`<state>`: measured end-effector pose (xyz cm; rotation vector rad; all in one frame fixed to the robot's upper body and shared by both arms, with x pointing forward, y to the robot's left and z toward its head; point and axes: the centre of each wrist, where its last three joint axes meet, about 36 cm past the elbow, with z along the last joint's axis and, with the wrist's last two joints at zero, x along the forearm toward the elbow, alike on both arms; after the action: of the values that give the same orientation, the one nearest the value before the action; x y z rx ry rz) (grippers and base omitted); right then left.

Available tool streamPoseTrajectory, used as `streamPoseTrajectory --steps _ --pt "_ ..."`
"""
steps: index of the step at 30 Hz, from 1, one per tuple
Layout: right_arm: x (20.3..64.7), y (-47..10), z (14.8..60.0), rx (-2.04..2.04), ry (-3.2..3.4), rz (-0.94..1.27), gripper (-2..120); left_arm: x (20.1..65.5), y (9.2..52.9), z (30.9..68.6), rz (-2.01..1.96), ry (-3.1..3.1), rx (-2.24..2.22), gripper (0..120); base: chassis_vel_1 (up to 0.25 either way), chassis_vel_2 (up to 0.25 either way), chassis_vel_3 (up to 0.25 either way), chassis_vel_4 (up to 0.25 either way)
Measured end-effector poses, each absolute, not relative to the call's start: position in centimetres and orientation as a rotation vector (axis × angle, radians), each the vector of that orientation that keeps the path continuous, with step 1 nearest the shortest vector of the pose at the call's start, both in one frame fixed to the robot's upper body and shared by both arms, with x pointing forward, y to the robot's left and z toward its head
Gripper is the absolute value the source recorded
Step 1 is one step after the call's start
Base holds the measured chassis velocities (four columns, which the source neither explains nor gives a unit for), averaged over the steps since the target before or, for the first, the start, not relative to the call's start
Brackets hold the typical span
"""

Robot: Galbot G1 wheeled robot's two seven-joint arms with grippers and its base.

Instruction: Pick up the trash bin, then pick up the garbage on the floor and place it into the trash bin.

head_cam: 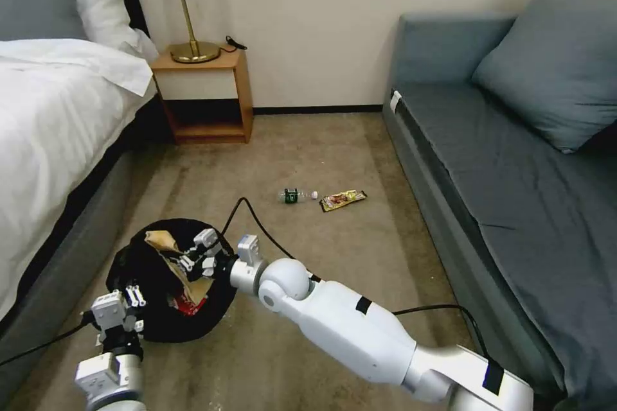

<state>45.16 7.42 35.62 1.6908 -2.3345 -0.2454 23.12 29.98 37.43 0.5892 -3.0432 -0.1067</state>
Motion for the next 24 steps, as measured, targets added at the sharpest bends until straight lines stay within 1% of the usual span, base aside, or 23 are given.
streamPoseTrajectory --steps 3,4,6,8,9,11,12,14,15,16,17,18,19,20,23,24 --pt "44.6 7.2 35.1 1.694 -2.342 -0.216 19 23.1 30.0 37.4 -0.107 -3.044 0.587 7 0.0 0.0 0.0 0.0" --pt "44.6 7.2 35.1 1.694 -2.342 -0.216 19 23.1 30.0 37.4 -0.107 -3.044 0.587 7 0.0 0.0 0.0 0.0" --pt "44.4 6.7 35.0 1.695 -2.351 -0.199 28 23.0 29.9 37.3 -0.106 -3.044 0.589 7 0.0 0.0 0.0 0.0" --pt "44.4 6.3 35.0 1.699 -2.358 -0.188 39 22.9 29.9 37.1 -0.108 -3.042 0.592 7 0.0 0.0 0.0 0.0" --pt "44.4 6.3 35.0 1.699 -2.358 -0.188 39 22.9 29.9 37.1 -0.108 -3.042 0.592 7 0.0 0.0 0.0 0.0" --pt "44.3 5.9 35.2 1.696 -2.361 -0.173 47 22.8 29.9 36.8 -0.114 -3.039 0.598 7 0.0 0.0 0.0 0.0" --pt "44.3 5.9 35.2 1.696 -2.361 -0.173 47 22.8 29.9 36.8 -0.114 -3.039 0.598 7 0.0 0.0 0.0 0.0" --pt "44.1 5.5 35.1 1.696 -2.359 -0.157 56 22.8 29.8 36.6 -0.114 -3.037 0.604 7 0.0 0.0 0.0 0.0" --pt "44.1 5.3 35.0 1.699 -2.36 -0.135 63 22.7 29.7 36.5 -0.114 -3.037 0.608 7 0.0 0.0 0.0 0.0" --pt "44.1 5.3 35.0 1.699 -2.36 -0.135 63 22.7 29.7 36.5 -0.114 -3.037 0.608 7 0.0 0.0 0.0 0.0" --pt "44.1 5.1 34.8 1.698 -2.362 -0.12 67 22.7 29.7 36.5 -0.116 -3.038 0.609 7 0.0 0.0 0.0 0.0" --pt "44.1 4.9 34.7 1.694 -2.364 -0.113 74 22.6 29.6 36.5 -0.117 -3.038 0.61 7 0.0 0.0 0.0 0.0" --pt "44.0 4.7 34.6 1.689 -2.368 -0.111 77 22.5 29.6 36.5 -0.118 -3.037 0.61 7 0.0 0.0 0.0 0.0" --pt "44.0 4.7 34.6 1.689 -2.368 -0.111 77 22.5 29.6 36.5 -0.118 -3.037 0.61 7 0.0 0.0 0.0 0.0" --pt "44.0 4.2 34.7 1.685 -2.375 -0.113 92 22.4 29.7 36.5 -0.124 -3.036 0.611 7 0.0 0.0 0.0 0.0" --pt "44.0 4.2 34.7 1.685 -2.375 -0.113 92 22.4 29.7 36.5 -0.124 -3.036 0.611 7 0.0 0.0 0.0 0.0"
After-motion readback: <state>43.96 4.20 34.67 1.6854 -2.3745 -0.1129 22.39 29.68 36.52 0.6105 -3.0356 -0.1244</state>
